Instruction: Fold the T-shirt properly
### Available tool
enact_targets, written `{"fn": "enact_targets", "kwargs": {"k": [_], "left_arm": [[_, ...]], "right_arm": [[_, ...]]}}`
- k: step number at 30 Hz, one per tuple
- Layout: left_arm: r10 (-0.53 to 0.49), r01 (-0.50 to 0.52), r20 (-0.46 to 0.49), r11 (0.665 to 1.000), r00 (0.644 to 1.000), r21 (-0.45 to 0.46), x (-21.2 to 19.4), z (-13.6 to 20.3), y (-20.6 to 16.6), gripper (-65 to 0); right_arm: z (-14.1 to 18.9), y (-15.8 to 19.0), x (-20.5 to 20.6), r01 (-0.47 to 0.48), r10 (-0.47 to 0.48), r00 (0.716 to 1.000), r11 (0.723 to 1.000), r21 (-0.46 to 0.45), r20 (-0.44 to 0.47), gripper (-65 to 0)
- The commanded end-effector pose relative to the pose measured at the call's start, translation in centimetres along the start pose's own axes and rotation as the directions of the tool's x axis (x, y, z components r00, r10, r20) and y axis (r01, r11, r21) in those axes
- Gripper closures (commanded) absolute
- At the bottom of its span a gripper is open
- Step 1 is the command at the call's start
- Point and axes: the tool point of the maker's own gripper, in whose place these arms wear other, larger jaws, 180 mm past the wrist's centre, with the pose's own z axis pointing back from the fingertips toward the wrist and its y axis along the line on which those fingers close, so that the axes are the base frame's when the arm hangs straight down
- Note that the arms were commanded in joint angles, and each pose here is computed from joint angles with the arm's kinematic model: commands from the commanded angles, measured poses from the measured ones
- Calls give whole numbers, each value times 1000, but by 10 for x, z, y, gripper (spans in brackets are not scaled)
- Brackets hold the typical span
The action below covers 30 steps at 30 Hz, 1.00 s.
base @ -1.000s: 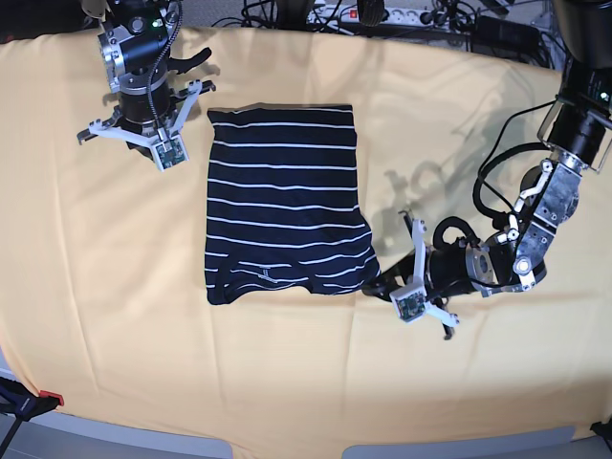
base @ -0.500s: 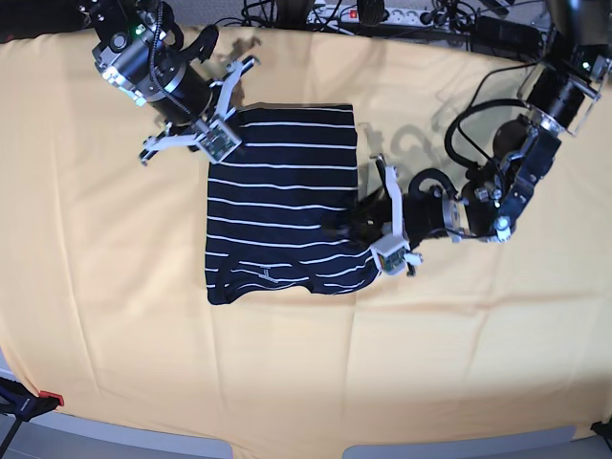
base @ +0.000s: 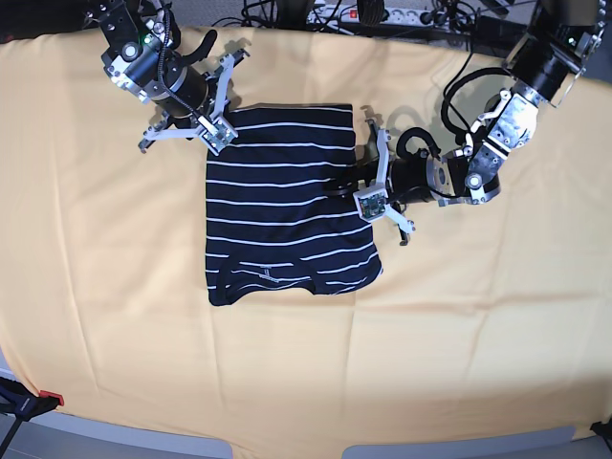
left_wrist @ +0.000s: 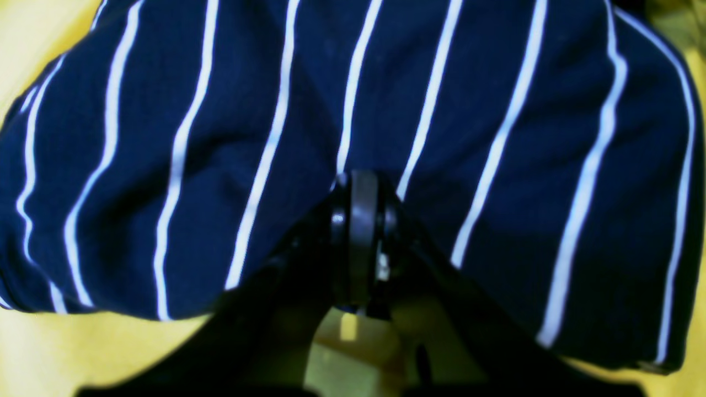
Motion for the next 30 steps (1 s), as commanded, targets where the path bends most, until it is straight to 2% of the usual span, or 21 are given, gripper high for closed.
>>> {"fn": "enact_targets", "kwargs": {"k": [1, 4, 6, 10, 13, 15, 17, 21, 26, 30], "left_arm": [[-32, 33, -57, 999, 998, 16, -10, 6, 7, 0], [-37, 38, -63, 999, 997, 23, -13, 13, 11, 0], [-50, 52, -49, 998, 998, 33, -9, 20, 17, 0], [-60, 59, 15, 997, 998, 44, 14, 33, 27, 0], [-57, 53, 86, 997, 995, 50, 38, 45, 31, 0], [-31, 22, 145, 998, 989, 63, 55, 54, 36, 0], [33, -47, 205, 997, 978, 60, 68, 61, 38, 0], [152, -171, 300, 984, 942, 41, 82, 77, 37, 0], [228, -252, 314, 967, 922, 37, 73, 88, 31, 0], [282, -298, 327, 955, 902, -1, 74, 91, 14, 0]], "right_arm": [[3, -5, 2, 4, -4, 1000, 1000, -19, 0, 0], [4, -12, -12, 31, -35, 996, 998, -59, -78, 0], [6, -24, -19, 35, -50, 993, 991, -129, -111, 0], [15, -50, -14, 38, -66, 993, 960, -278, -94, 0], [28, -66, 0, 54, -73, 997, 930, -364, -39, 0], [36, -70, 13, 88, -86, 996, 918, -386, 23, 0], [43, -74, 29, 105, -73, 993, 912, -397, 96, 0], [58, -86, 48, 123, -47, 982, 894, -431, 182, 0], [79, -120, 63, 185, -49, 960, 848, -496, 274, 0], [85, -135, 64, 253, -112, 942, 854, -454, 316, 0]]}}
